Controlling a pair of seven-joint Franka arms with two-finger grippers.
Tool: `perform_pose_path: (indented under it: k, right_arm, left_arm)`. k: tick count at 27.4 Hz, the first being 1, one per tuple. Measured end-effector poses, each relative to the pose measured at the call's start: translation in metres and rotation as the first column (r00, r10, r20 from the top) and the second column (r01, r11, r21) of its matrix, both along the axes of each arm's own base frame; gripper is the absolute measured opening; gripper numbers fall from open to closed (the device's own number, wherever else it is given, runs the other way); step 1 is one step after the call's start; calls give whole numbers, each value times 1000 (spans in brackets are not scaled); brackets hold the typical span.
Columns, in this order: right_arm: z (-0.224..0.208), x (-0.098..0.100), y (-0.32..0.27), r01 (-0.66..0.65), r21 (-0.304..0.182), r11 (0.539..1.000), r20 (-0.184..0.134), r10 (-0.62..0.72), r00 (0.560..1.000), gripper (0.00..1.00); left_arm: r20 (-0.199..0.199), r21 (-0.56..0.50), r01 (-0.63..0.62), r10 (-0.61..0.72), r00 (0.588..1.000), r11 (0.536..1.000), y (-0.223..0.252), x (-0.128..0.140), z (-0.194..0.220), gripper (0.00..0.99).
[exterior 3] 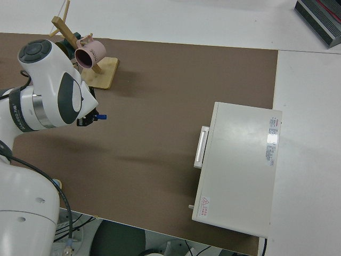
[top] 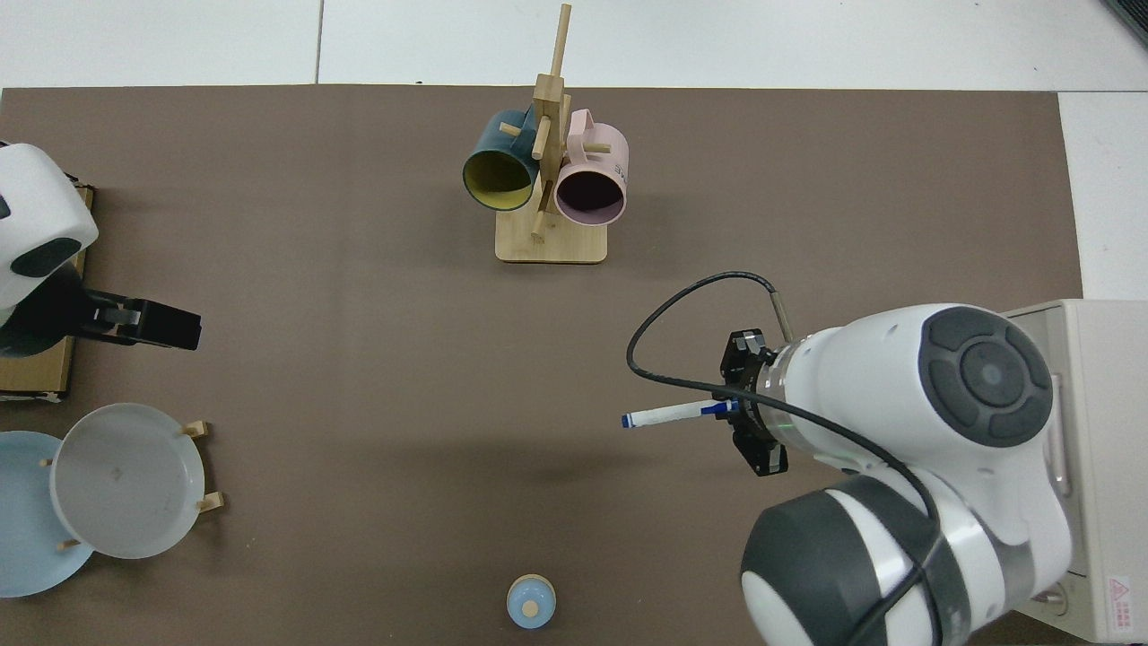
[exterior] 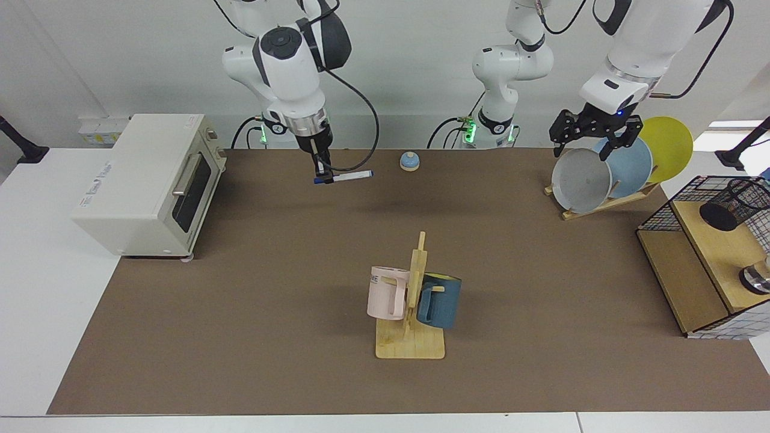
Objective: Put markers into pen holder
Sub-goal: 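Carry the marker to the middle while the left gripper reaches toward it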
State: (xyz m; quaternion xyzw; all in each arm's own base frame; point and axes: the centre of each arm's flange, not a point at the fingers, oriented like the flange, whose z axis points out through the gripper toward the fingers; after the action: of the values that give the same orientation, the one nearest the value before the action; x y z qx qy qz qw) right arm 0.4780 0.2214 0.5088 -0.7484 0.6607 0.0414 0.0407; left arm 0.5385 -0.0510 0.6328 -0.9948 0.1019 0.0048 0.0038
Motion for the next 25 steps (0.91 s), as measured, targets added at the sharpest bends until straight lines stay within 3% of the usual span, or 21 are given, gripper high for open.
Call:
perform_pose_path:
  k: [4, 8, 13, 17, 25]
  right_arm:
    - [19, -14, 37, 29, 15, 999, 13, -29, 1000, 159]
    - [31, -31, 72, 41, 29, 999, 22, -42, 999, 159]
    - [43, -42, 101, 14, 48, 999, 35, -16, 999, 159]
    - [49, -41, 117, -11, 63, 998, 43, 9, 999, 159]
    - [37, -37, 140, -44, 68, 997, 21, 42, 999, 159]
  left_arm:
    - [-1, -1, 144, -144, 990, 990, 0, 0, 0, 982]
    - [-14, -6, 337, -337, 941, 941, 0, -1, -1, 969]
    - [-26, -21, 604, -604, 796, 797, -3, -3, -4, 956]
    - [-18, -48, 726, -727, 686, 686, -11, -5, -7, 956]
    - [40, -140, 818, -822, 567, 558, -65, -27, -19, 974]
